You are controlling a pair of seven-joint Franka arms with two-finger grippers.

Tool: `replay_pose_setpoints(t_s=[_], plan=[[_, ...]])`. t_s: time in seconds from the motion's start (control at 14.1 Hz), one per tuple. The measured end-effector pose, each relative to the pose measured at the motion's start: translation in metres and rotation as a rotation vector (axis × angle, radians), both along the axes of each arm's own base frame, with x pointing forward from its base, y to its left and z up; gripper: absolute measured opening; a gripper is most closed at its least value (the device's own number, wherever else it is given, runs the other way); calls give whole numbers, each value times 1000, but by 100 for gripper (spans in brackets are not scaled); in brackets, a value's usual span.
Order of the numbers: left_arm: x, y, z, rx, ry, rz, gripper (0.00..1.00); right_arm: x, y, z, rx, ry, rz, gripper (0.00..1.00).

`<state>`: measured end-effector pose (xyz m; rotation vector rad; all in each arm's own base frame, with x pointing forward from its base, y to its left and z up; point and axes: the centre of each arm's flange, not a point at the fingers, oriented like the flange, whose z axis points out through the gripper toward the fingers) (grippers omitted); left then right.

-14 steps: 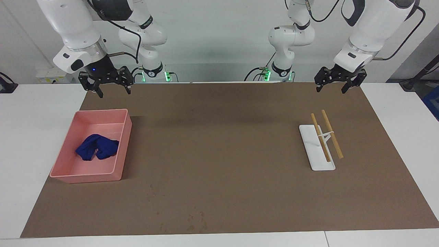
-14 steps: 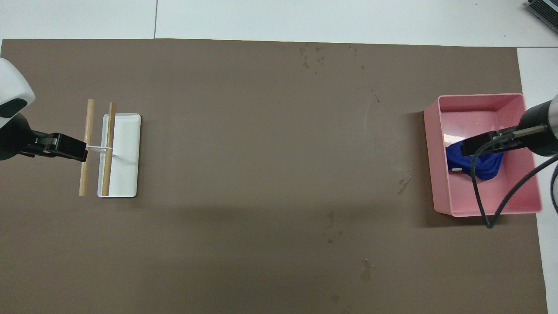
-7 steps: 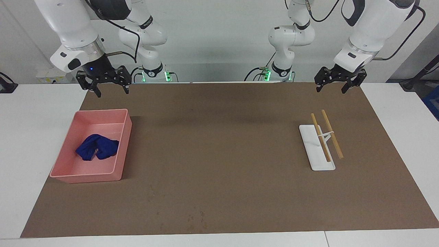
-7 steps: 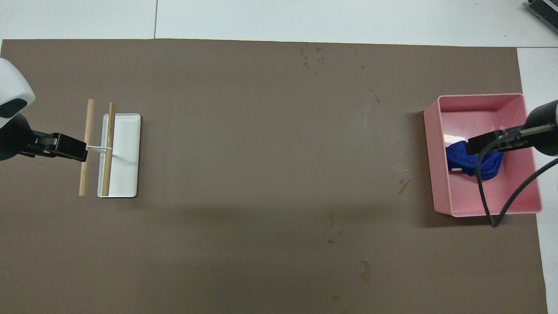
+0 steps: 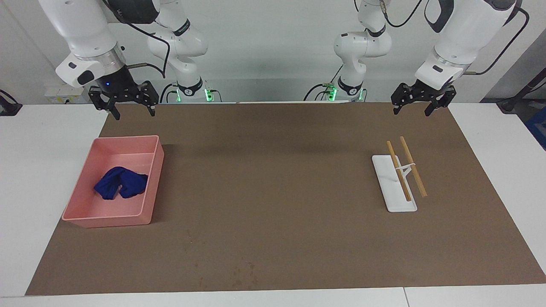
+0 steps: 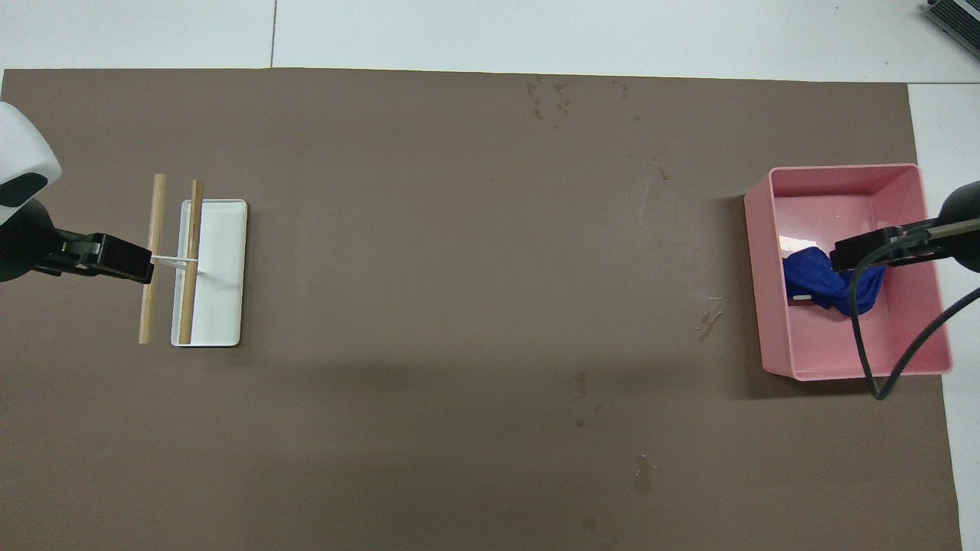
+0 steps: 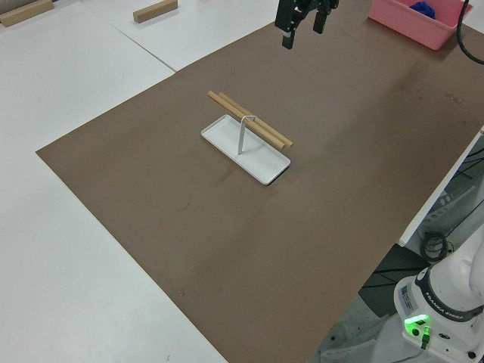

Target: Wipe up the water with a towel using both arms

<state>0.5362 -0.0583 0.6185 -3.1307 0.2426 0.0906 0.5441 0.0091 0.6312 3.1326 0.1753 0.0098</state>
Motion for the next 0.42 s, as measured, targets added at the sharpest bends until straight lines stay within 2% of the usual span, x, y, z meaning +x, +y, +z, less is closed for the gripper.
replay_pose_setpoints(t_s=[0.42], plan=[[0, 0, 0, 0, 0, 0, 100, -1, 0, 2, -1, -4, 0, 100]])
